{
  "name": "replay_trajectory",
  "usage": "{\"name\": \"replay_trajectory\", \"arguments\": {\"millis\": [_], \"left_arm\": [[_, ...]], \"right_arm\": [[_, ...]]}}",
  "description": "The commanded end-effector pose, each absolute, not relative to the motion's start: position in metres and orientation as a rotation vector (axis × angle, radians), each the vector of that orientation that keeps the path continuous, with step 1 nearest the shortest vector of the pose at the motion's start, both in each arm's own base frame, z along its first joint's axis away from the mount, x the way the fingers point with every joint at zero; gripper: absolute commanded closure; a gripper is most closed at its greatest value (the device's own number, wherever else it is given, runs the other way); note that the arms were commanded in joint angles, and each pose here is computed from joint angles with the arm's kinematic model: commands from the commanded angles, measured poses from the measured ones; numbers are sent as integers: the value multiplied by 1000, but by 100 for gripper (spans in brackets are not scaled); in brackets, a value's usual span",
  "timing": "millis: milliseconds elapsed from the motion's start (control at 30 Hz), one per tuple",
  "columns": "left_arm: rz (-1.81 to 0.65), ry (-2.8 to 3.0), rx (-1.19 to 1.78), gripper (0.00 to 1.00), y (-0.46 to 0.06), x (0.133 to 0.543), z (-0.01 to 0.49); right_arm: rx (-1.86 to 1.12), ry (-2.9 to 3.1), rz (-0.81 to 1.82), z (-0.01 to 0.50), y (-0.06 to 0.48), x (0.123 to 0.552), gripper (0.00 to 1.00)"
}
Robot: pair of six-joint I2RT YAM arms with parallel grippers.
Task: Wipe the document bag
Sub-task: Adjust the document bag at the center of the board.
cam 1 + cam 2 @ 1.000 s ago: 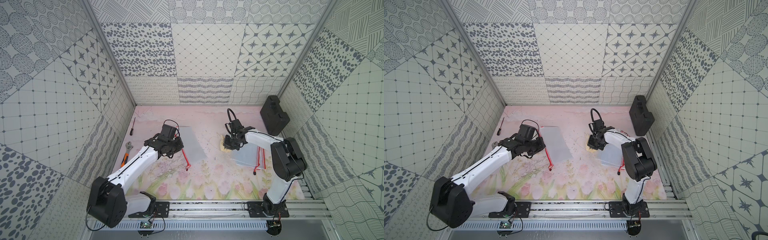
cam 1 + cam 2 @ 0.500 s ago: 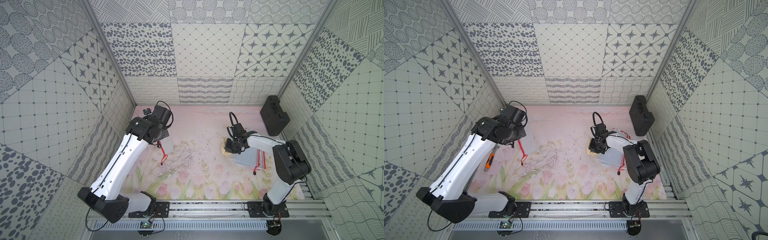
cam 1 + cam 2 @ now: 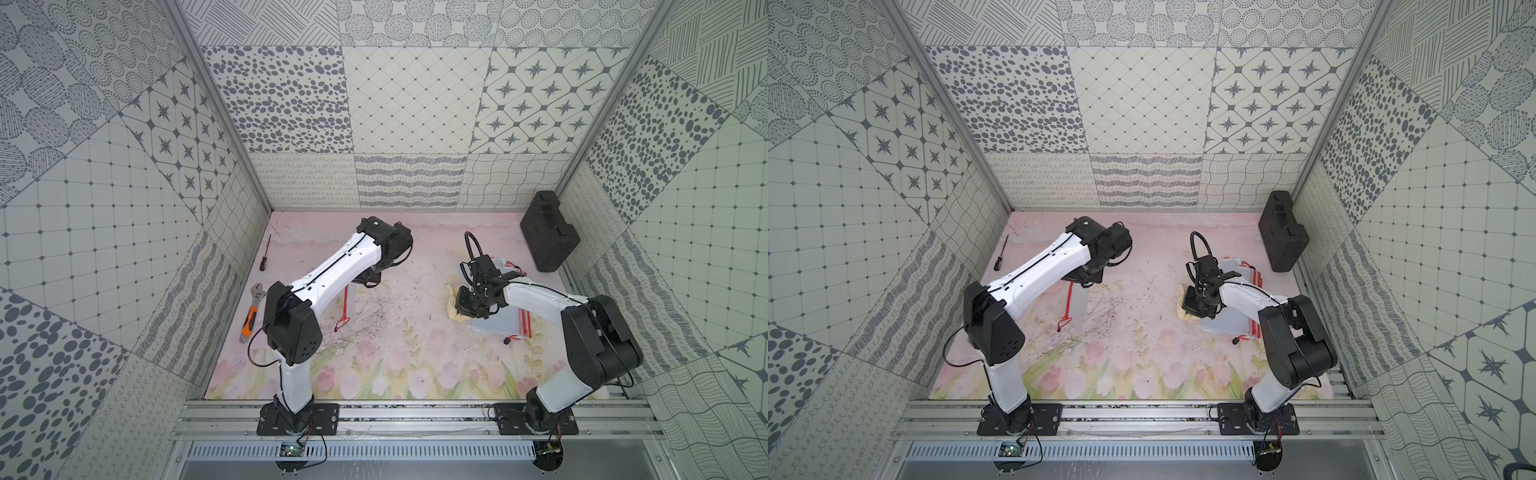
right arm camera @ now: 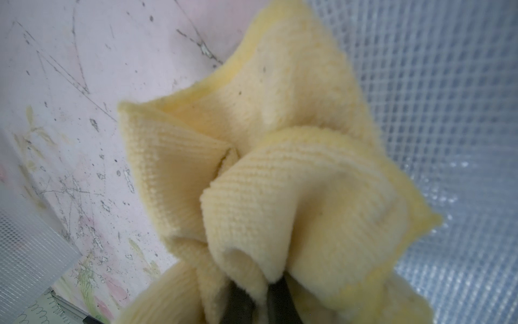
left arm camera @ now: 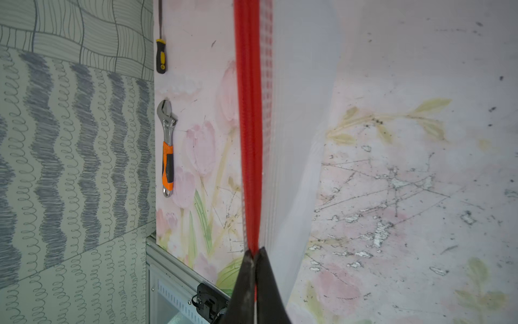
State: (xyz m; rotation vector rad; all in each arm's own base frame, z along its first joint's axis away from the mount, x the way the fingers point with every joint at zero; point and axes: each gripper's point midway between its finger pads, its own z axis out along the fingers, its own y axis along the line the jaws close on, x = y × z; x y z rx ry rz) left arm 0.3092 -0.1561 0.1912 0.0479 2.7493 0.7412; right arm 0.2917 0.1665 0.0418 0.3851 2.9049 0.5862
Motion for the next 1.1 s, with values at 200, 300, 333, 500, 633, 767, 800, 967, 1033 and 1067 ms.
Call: {"name": "replay_trajectory", "arguments": {"millis": [200, 300, 333, 500, 633, 767, 800, 967, 1033, 1067], "left_arm": [[805, 2863, 560, 100, -271, 274, 139], [589, 2942, 584, 85, -301, 264, 116], [499, 2953, 575, 75, -309, 263, 112], [194, 2893, 469, 40, -314, 276, 127], [-29, 2835, 410, 33, -280, 295, 146], [-340, 2815, 193, 32, -222, 320, 144], [-440, 2798, 103, 32, -207, 328, 142], [-595, 2719, -170, 32, -140, 351, 118], [-604, 2713, -155, 33, -130, 353, 111], [-609, 2712, -155, 33, -127, 353, 108]], "right_arm": [[326, 2870, 525, 66, 153, 281, 100], [325, 2854, 491, 75, 146, 278, 100], [330, 2849, 478, 78, 143, 277, 100], [324, 2832, 484, 87, 142, 275, 100], [289, 2843, 531, 90, 156, 278, 100], [175, 2837, 573, 97, 193, 285, 100], [136, 2837, 588, 99, 207, 288, 100], [-26, 2851, 707, 99, 282, 295, 100], [-79, 2843, 774, 99, 314, 298, 100], [-103, 2841, 807, 97, 328, 300, 100]]}}
